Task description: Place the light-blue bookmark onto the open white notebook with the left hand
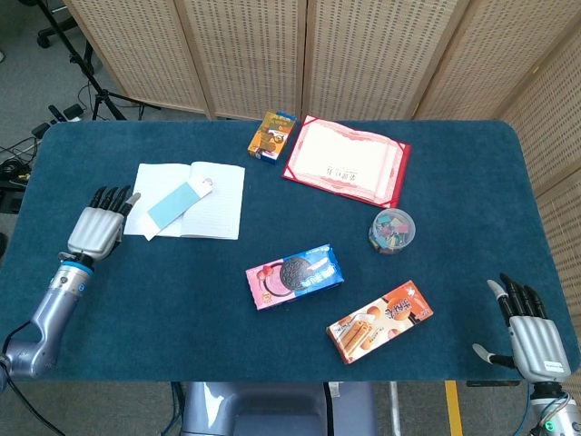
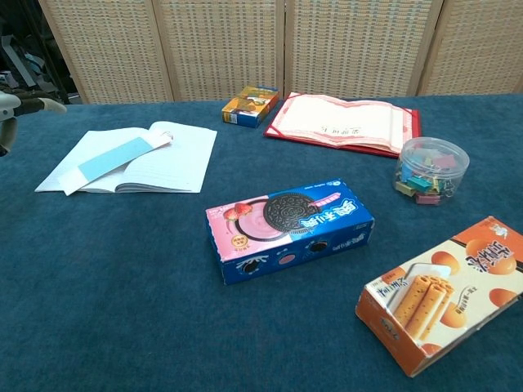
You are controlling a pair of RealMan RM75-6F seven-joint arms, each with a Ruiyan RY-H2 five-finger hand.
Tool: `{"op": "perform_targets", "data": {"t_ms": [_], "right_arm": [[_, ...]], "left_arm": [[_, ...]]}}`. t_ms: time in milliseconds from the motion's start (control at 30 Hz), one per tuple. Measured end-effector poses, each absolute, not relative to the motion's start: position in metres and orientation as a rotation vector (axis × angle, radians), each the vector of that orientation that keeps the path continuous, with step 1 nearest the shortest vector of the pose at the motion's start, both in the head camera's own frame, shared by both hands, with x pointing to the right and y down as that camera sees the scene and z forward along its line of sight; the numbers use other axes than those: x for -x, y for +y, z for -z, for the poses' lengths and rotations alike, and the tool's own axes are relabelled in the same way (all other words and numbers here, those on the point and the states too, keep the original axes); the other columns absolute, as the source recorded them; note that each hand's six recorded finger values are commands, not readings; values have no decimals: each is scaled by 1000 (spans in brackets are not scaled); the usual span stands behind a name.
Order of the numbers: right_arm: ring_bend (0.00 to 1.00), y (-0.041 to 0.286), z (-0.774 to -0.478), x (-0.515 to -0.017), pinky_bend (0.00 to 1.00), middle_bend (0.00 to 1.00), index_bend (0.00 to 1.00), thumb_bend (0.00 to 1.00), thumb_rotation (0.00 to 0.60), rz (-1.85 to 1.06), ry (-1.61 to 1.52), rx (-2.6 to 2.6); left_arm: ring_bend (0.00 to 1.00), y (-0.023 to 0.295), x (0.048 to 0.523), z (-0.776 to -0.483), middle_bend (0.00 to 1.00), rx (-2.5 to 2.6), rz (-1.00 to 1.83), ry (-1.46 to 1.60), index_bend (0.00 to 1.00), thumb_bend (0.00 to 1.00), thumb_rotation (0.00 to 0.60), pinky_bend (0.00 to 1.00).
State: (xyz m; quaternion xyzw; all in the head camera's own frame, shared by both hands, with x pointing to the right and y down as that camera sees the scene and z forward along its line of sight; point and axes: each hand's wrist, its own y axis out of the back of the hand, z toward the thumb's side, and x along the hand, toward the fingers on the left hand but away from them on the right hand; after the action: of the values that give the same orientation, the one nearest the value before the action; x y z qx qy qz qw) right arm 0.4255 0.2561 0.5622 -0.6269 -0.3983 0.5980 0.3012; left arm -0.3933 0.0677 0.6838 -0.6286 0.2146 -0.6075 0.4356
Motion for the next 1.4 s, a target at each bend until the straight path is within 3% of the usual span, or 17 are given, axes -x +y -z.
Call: {"op": "perform_targets", "data": {"t_ms": [467,1400], "right_arm": [[0,255,-561,-428,0,0,2,105,600,-1588,-1068,1663],[0,253,-564,-433,0,0,2,105,600,-1609,-1077,1665]], "left_arm": [[0,35,371,-676,0,1588,1572,419,21,1000,600,0],[0,13,313,-710,0,1603,1664,257,21,1000,600,0]]}}
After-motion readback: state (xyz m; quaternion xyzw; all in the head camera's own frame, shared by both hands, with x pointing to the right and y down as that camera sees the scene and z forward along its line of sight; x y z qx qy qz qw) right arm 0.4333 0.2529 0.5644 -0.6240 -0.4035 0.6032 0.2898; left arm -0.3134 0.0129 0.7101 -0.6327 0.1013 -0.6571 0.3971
